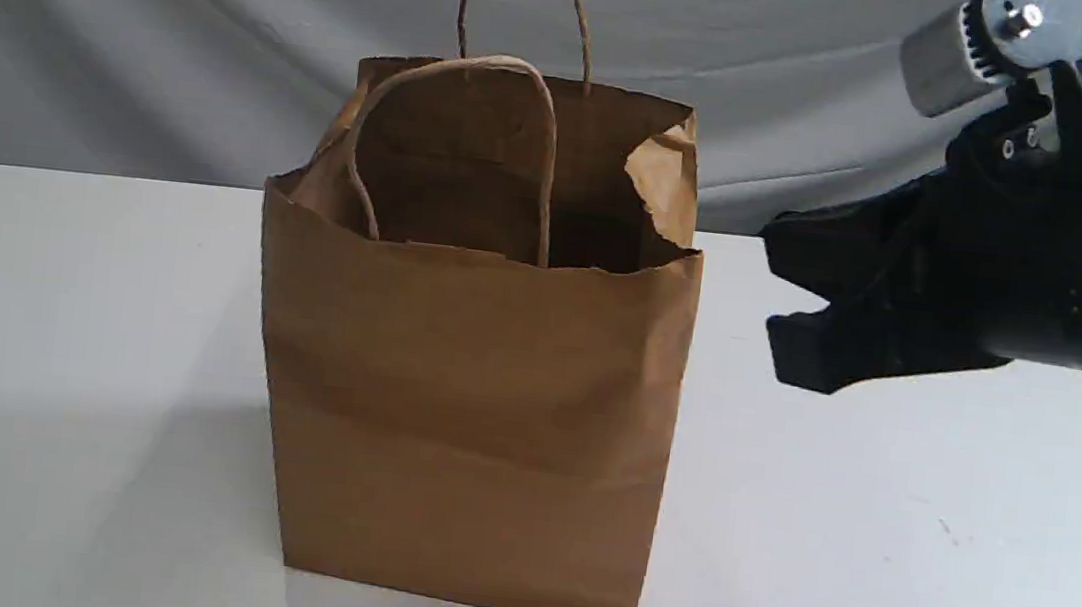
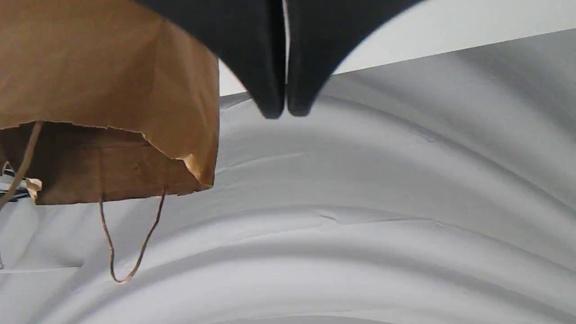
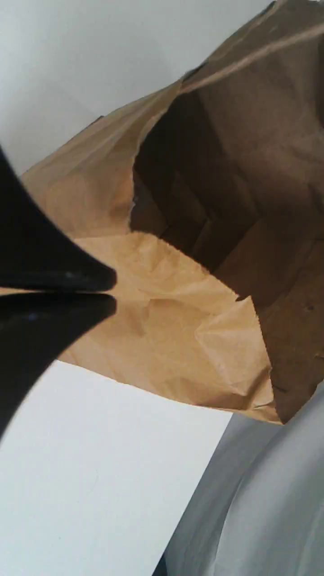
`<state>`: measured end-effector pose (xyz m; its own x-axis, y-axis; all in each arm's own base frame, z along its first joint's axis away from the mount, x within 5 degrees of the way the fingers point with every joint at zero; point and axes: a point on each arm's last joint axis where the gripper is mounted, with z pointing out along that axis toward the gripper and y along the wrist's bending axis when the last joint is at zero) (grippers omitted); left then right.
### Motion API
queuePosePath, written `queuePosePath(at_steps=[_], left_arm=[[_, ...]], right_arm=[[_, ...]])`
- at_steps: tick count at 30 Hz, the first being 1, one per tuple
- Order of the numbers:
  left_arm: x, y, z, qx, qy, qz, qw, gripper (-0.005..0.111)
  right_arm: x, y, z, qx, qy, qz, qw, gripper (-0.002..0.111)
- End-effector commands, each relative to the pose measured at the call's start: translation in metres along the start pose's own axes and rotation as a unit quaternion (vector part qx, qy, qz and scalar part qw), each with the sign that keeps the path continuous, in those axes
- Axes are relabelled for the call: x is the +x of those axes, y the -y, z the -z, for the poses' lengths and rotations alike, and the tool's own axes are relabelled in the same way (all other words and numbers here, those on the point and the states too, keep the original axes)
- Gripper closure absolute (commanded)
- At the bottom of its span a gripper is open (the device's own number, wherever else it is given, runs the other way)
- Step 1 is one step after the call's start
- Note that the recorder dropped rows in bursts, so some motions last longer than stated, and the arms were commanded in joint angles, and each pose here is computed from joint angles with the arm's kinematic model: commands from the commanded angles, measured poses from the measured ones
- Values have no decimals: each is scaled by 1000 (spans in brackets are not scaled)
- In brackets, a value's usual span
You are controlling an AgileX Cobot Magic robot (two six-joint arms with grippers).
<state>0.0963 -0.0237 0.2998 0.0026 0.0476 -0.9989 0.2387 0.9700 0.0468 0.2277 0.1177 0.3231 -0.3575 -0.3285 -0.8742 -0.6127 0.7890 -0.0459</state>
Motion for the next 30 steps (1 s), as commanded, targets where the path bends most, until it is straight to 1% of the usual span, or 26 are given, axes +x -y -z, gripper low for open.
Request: queuePosePath(at_steps=[1,3,5,7,9,11,14,18,20,22,26,30], left_arm=[[1,0,1,-1,1,3,1000,107],[1,0,1,-1,1,3,1000,107],[1,0,1,-1,1,3,1000,107],[1,0,1,-1,1,3,1000,107],[1,0,1,-1,1,3,1000,107],[1,0,1,-1,1,3,1000,107],[1,0,1,-1,1,3,1000,107],[1,0,1,-1,1,3,1000,107],[1,0,1,-1,1,3,1000,107],[1,0,1,-1,1,3,1000,107],[1,0,1,-1,1,3,1000,107],[1,0,1,-1,1,3,1000,107]], right_arm=[[0,0,1,4,3,3,1000,108],[1,2,1,14,2,27,1000,108],[-1,3,1,19,9,25,999,108],[-6,6,1,35,37,5,999,108],[-14,11,3,65,83,-26,994,108],[-20,18,5,97,121,-40,987,108],[-28,20,17,118,158,-38,980,108],[-30,21,46,138,189,-19,972,108],[-25,25,65,158,205,-23,966,108],[-12,28,80,182,210,-28,960,108],[19,32,110,235,222,-46,945,108],[55,26,134,286,233,-57,928,108]])
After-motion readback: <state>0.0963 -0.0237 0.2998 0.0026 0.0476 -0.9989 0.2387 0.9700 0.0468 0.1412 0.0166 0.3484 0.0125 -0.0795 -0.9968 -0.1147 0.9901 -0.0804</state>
